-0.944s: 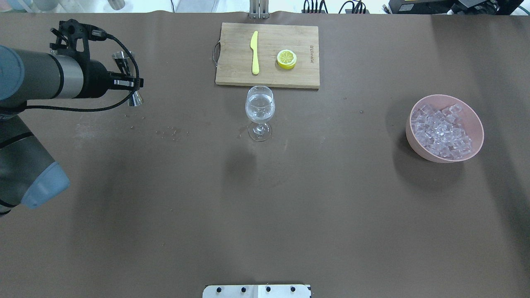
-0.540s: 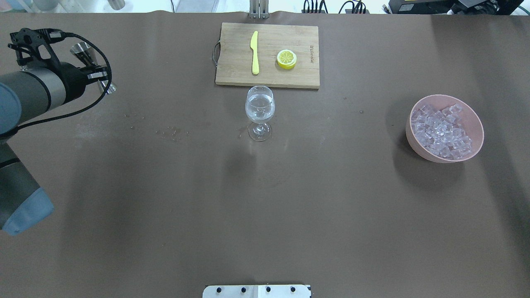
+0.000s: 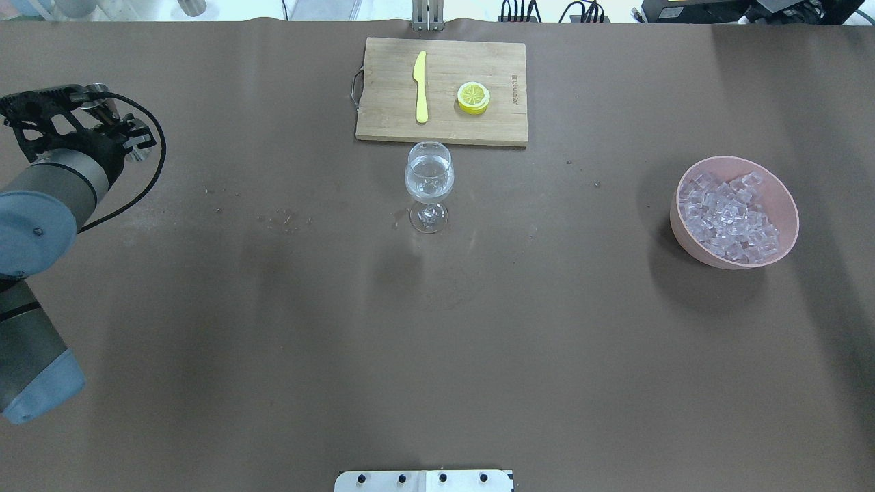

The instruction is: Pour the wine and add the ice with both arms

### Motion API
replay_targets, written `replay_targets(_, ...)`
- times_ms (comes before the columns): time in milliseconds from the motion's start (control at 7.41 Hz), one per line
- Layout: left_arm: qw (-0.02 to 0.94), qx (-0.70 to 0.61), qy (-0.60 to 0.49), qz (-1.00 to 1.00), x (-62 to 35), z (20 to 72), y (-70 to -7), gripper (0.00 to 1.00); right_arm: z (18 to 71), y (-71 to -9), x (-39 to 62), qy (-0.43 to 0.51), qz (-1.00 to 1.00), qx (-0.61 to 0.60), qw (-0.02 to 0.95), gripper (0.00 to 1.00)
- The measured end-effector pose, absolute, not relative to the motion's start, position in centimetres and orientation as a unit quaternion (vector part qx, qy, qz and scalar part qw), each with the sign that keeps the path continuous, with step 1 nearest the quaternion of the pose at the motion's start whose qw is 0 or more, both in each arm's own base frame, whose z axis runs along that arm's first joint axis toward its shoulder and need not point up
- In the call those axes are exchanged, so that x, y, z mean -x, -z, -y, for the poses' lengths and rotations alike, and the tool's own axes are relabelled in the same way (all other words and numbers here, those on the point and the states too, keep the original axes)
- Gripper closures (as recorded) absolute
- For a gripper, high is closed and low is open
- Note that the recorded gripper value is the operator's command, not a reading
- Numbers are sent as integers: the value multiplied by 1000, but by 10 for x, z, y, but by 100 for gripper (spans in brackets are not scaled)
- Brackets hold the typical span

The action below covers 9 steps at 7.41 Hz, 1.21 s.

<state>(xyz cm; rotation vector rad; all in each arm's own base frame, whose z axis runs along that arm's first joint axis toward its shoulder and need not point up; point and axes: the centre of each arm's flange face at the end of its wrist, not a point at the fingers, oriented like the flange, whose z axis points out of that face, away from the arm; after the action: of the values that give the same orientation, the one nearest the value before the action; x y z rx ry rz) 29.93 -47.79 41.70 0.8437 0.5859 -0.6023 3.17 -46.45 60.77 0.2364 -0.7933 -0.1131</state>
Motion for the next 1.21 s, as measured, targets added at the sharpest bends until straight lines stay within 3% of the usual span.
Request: replay_targets(1214,831,-387,318,-241,-388,442,-498,100,461,-611,-32,53,385,-112,914,0)
